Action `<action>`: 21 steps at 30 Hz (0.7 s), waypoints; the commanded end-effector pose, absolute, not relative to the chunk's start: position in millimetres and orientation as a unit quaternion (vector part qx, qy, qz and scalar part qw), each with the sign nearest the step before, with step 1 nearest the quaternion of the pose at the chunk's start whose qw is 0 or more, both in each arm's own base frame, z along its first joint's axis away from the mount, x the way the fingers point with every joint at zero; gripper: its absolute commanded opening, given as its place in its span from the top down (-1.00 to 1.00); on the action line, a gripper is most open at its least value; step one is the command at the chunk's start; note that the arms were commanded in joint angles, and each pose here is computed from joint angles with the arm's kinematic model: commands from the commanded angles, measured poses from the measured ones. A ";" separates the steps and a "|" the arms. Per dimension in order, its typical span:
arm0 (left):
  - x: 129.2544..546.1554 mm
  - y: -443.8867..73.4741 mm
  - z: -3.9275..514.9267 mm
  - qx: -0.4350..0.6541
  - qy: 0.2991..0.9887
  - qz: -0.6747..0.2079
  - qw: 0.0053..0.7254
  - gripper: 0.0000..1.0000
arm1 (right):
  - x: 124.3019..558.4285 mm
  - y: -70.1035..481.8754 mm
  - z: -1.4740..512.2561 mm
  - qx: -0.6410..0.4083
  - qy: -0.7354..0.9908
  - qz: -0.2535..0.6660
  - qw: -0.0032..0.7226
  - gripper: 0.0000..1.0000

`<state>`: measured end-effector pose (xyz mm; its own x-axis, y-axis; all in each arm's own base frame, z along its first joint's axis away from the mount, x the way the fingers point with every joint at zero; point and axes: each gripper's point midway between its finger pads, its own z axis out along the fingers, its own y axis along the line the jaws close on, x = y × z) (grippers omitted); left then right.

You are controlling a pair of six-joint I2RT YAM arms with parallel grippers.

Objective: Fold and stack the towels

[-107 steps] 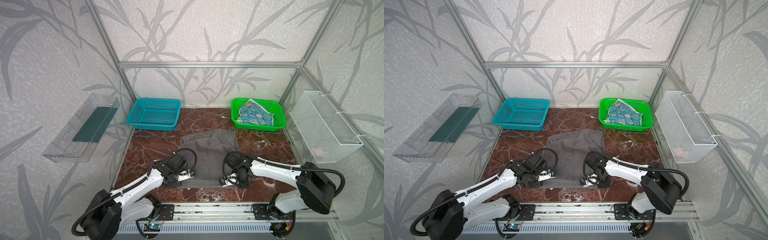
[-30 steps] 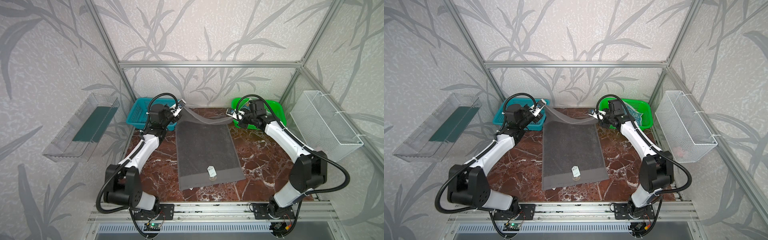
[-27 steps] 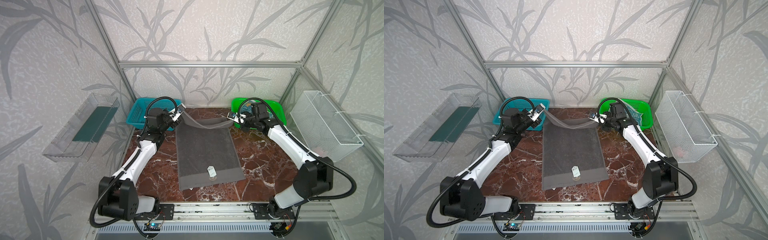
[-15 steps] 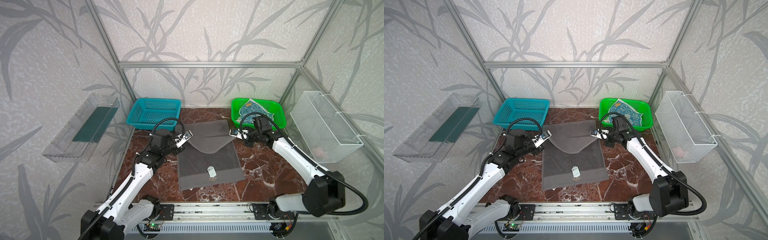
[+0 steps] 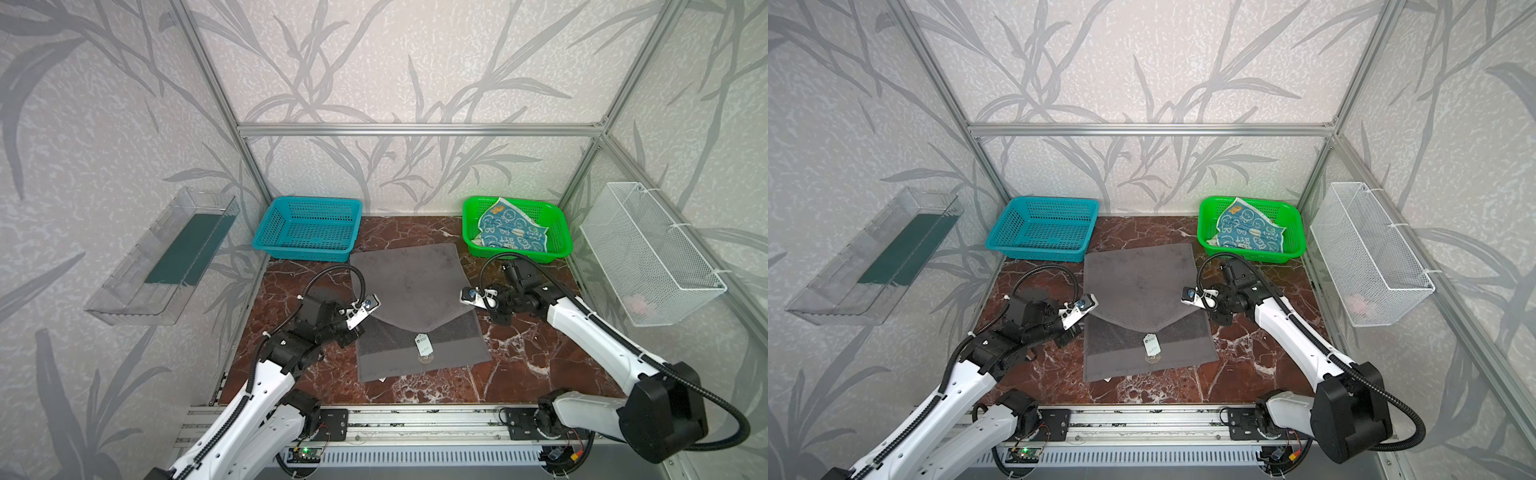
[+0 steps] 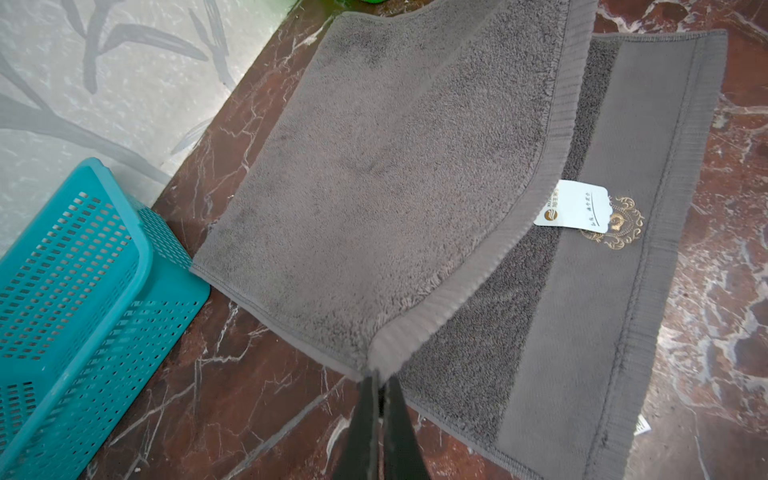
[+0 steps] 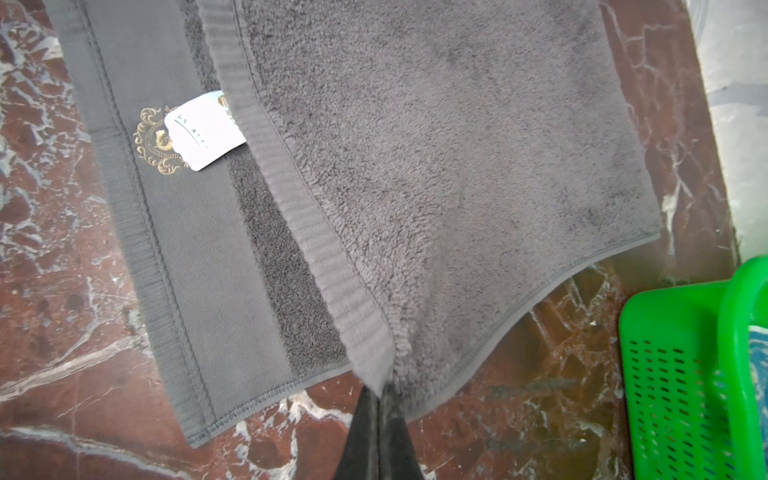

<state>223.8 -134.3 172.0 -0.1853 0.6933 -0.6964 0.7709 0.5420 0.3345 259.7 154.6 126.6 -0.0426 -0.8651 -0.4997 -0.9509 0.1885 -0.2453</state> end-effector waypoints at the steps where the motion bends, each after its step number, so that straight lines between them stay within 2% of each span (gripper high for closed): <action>1: 206.3 -130.0 164.1 0.481 0.778 -0.057 0.400 1.00 | 241.9 150.1 125.0 -0.628 0.727 0.085 0.265 1.00; 5: 194.5 -129.0 160.0 0.487 0.784 -0.071 0.380 1.00 | 232.7 145.4 121.7 -0.629 0.732 0.082 0.249 1.00; 8: 196.3 -125.2 167.5 0.482 0.781 -0.057 0.393 1.00 | 230.5 143.9 125.5 -0.631 0.730 0.073 0.251 1.00; 15: 228.4 -133.6 215.5 0.466 0.748 -0.035 0.471 1.00 | 257.2 154.4 167.8 -0.630 0.704 0.045 0.325 1.00; 21: 216.3 -135.9 236.9 0.462 0.745 -0.058 0.478 1.00 | 239.8 153.5 185.3 -0.628 0.699 0.058 0.336 1.00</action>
<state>224.9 -134.8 215.3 -0.1509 0.6671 -0.7295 0.7483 0.5593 0.3566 255.1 153.8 172.4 0.0065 -0.8547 -0.5191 -0.9160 0.2032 -0.3459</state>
